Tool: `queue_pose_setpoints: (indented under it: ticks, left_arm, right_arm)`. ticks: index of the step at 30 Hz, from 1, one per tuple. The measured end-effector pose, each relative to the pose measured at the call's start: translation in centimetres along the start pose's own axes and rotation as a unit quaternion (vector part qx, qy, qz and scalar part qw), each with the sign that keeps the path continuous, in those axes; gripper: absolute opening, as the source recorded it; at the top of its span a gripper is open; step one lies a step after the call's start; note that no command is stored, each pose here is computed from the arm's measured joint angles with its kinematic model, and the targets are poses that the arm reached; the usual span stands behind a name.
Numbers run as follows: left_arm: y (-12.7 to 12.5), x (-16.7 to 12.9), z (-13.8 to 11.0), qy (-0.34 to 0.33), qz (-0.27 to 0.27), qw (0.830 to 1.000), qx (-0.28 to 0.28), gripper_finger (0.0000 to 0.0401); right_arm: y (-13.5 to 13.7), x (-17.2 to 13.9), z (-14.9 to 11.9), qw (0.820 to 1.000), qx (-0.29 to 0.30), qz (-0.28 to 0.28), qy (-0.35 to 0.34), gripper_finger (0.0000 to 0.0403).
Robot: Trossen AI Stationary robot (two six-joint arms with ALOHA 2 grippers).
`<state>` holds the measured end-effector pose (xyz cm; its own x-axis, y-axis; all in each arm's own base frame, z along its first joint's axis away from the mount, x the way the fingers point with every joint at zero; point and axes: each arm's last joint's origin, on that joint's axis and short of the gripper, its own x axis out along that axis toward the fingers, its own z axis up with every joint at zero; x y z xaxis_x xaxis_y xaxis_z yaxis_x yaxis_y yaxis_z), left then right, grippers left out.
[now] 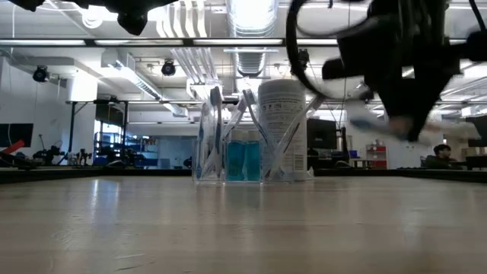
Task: Pick & Place toothbrushing station
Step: Put the orange toothbrush into the transparent organizer
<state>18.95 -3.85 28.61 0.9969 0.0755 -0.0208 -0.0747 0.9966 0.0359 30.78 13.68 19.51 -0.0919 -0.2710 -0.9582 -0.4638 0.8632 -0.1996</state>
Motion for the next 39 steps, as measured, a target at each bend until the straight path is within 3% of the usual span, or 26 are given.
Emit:
queue_pose_setpoints:
  ticks: [7, 12, 16, 26, 33, 36, 39]
  left_arm:
    - [0.0, 0.0, -0.2, 0.013, -0.007, 1.000, -0.020, 0.0009]
    - [-0.1, 0.0, -0.5, 0.024, -0.008, 0.999, -0.024, 0.0009]
    - [-0.1, 0.0, -0.6, 0.029, -0.008, 0.999, -0.024, 0.0009]
    - [-0.1, 0.0, -0.8, 0.042, -0.013, 0.999, -0.028, 0.0009]
    - [-0.2, 0.0, -0.9, 0.044, -0.026, 0.998, -0.029, 0.0009]
    - [-0.2, 0.0, -0.9, 0.044, -0.029, 0.998, -0.029, 0.0009]
    - [-0.3, -0.1, -0.9, 0.047, -0.045, 0.997, -0.034, 0.0009]
  right_arm:
    - [1.6, 4.2, 3.5, 1.000, -0.015, 0.020, 0.007, 0.0022]
    - [1.8, 4.7, 4.8, 0.999, -0.017, 0.025, 0.011, 0.0023]
    - [1.7, 3.9, 5.4, 0.999, -0.011, 0.039, -0.014, 0.0046]
    - [1.0, 0.3, 5.0, 0.996, 0.038, 0.043, -0.062, 0.0147]
    - [1.3, -3.4, 3.4, 0.987, 0.096, 0.040, -0.123, 0.0161]
    - [2.4, -6.5, 2.1, 0.966, 0.107, 0.001, -0.236, 0.0154]
    - [3.9, -9.5, 0.6, 0.907, 0.108, -0.027, -0.405, 0.0142]
